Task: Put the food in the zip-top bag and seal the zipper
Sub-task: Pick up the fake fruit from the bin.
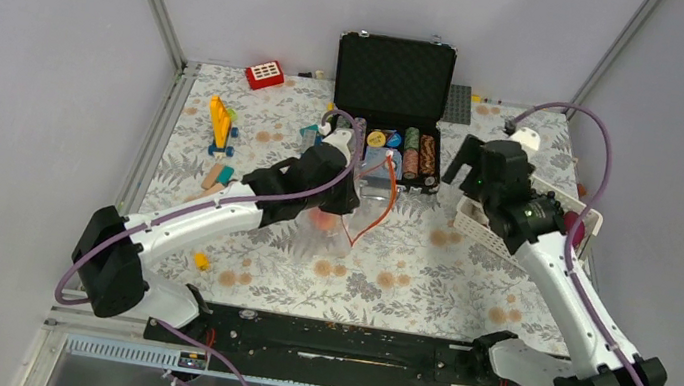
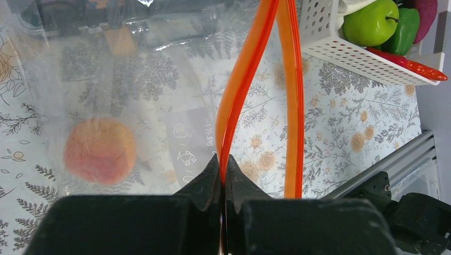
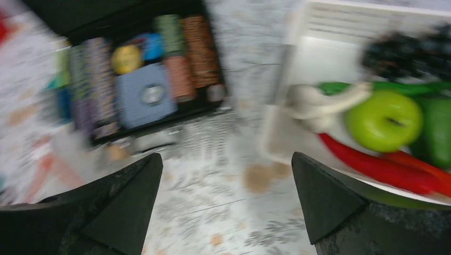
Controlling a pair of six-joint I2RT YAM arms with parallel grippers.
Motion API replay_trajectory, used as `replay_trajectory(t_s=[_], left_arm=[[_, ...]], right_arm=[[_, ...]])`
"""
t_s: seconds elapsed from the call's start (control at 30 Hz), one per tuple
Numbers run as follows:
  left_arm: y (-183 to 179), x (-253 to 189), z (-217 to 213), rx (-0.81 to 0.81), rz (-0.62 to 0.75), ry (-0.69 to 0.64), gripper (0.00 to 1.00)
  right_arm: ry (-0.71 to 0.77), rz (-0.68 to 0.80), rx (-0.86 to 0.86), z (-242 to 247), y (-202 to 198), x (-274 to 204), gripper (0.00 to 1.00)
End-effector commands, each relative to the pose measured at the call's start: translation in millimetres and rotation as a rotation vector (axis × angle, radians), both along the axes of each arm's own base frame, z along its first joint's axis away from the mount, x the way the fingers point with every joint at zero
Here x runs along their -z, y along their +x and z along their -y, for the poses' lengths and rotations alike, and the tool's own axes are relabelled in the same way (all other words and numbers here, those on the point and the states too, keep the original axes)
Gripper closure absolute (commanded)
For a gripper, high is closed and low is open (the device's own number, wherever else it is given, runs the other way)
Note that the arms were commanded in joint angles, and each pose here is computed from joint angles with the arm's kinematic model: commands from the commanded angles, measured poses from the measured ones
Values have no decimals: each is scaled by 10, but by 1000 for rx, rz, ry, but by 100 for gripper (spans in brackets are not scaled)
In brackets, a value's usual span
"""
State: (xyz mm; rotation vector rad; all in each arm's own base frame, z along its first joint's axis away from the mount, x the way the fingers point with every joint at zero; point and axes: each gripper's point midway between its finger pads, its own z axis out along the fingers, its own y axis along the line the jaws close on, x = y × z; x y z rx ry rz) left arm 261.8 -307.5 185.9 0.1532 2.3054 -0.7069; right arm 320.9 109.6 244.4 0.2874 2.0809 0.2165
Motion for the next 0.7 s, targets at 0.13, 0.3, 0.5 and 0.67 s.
replay_trajectory(t_s=[0.13, 0.3, 0.5, 0.67], left_arm=[[50, -139, 25, 7, 32, -68, 100], [28, -108, 6, 19, 28, -58, 100], [14, -59, 27, 38, 19, -53, 100], [8, -30, 57, 52, 9, -53, 100]], right_arm=[[-252, -347, 325, 1156, 150, 802, 0], [-275, -492, 371, 1439, 252, 1089, 0], [-367, -590, 367, 1725, 179, 1294, 0], [-417, -669, 310, 1890, 169, 1487, 0]])
